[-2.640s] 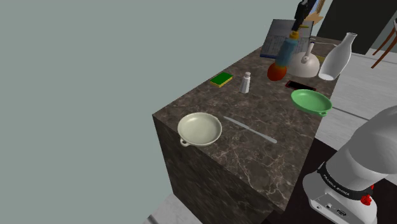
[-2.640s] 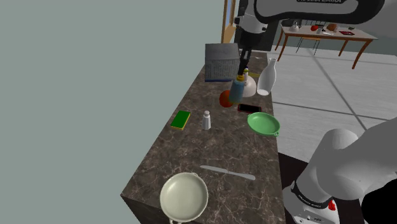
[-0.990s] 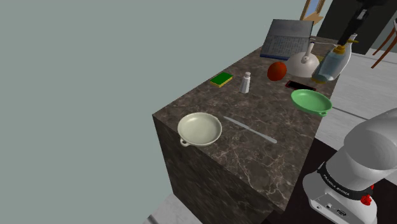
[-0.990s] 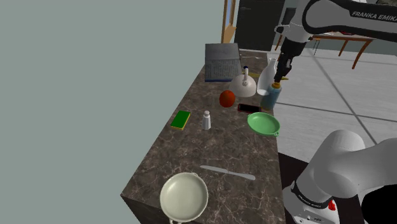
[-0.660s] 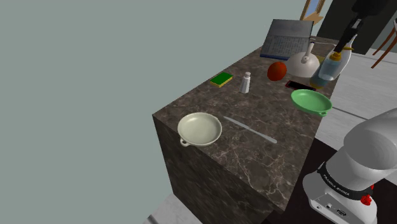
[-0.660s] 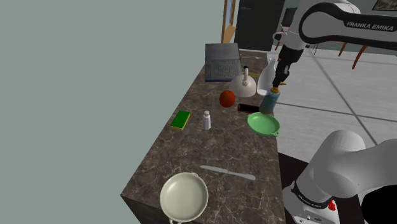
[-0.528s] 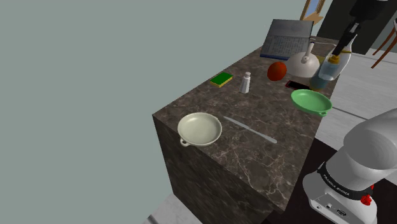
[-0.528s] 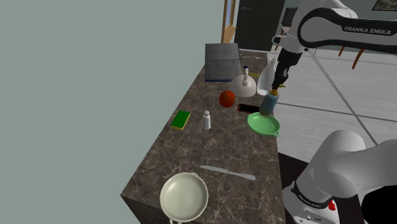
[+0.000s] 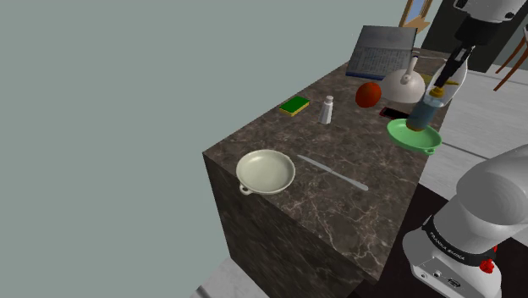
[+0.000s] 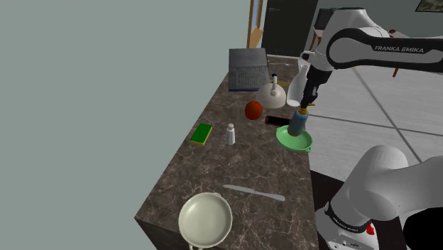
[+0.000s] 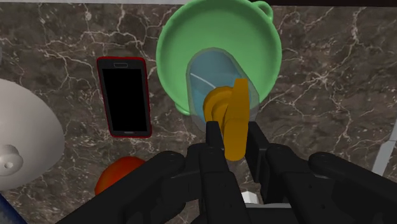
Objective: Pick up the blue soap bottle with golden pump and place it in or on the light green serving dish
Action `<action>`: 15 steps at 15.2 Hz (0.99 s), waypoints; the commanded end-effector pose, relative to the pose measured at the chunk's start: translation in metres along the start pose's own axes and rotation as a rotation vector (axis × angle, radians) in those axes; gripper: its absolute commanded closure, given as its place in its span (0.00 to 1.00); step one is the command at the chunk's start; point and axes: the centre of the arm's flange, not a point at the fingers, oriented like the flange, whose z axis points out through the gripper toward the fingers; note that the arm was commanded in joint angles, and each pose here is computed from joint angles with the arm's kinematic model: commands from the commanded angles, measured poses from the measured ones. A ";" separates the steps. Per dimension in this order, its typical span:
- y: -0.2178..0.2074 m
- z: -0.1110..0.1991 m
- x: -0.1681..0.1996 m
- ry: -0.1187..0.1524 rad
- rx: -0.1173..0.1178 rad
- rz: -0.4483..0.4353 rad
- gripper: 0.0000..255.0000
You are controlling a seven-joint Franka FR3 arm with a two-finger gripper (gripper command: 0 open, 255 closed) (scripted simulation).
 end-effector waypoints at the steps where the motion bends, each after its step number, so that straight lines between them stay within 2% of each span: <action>1: -0.001 0.012 0.000 0.001 0.000 0.000 1.00; 9: -0.001 0.012 0.000 0.001 0.000 0.000 1.00; 10: -0.001 0.012 0.000 0.001 0.000 0.000 0.00; 15: -0.001 0.012 0.000 0.001 0.000 0.000 0.00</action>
